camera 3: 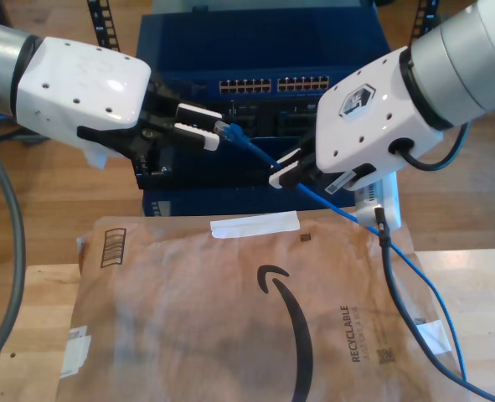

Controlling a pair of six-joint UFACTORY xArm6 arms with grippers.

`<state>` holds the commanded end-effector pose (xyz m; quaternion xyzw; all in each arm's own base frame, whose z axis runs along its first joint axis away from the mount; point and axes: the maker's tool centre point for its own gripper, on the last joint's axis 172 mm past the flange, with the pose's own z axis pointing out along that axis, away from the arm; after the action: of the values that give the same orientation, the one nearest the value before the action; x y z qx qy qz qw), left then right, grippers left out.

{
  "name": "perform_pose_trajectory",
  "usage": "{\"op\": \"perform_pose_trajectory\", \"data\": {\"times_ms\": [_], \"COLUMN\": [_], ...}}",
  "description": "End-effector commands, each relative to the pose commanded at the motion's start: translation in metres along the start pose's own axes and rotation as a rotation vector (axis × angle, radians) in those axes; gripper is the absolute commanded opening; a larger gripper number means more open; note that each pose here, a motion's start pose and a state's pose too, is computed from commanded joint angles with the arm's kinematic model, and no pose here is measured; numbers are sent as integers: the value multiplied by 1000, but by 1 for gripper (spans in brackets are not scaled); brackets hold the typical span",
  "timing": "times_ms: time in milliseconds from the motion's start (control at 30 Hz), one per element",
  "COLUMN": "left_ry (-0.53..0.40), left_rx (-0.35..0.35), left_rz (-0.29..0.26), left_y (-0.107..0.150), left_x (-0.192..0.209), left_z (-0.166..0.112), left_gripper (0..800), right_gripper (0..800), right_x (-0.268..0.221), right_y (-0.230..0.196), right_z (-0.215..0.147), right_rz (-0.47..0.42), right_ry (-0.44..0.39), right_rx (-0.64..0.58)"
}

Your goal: Grab the cable and plug it in

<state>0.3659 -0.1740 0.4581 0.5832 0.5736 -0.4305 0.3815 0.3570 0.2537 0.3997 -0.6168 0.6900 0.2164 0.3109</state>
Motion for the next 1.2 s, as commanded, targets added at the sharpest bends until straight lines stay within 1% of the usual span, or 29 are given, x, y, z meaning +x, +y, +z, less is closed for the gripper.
{"op": "perform_pose_trajectory", "data": {"times_ms": [467, 500, 667, 833, 967, 1000, 1033, 1100, 1133, 1167, 1200], "left_ry": [-2, -2, -1, -1, -2, -3, -3, -5, -4, -6, -7], "left_rx": [1, 0, -1, -6, -6, -6, -5, -5, -6, -7, -8], "left_rz": [-2, -1, 2, -6, -10, -11, -13, -14, -17, -24, -31], "left_y": [0, 0, 0, 2, 2, 2, 1, 1, 2, 2, 2], "left_x": [1, 0, -1, 2, 3, 4, 4, 4, 5, 7, 9], "left_z": [0, 0, 0, 0, 0, 0, 1, 1, 1, 1, 2], "left_gripper": [182, 164, 131, 38, 3, 3, 3, 3, 2, 2, 2], "right_gripper": [0, 0, 0, 1, 2, 23, 82, 413, 442, 444, 473], "right_x": [-1, -1, 0, 0, 0, 1, 0, 0, 0, 0, 0], "right_y": [0, 0, 0, 0, 0, 0, 0, 0, 0, 0, 0], "right_z": [0, 0, 1, 1, 1, 2, 1, 2, 2, 2, 2], "right_rz": [1, 1, 2, 2, 3, 3, 3, -1, -3, -4, -5], "right_ry": [-1, -1, -1, -1, 0, 1, 0, 0, 0, 0, 0], "right_rx": [0, 0, -1, -1, -2, -3, -2, -4, -4, -3, -3]}}
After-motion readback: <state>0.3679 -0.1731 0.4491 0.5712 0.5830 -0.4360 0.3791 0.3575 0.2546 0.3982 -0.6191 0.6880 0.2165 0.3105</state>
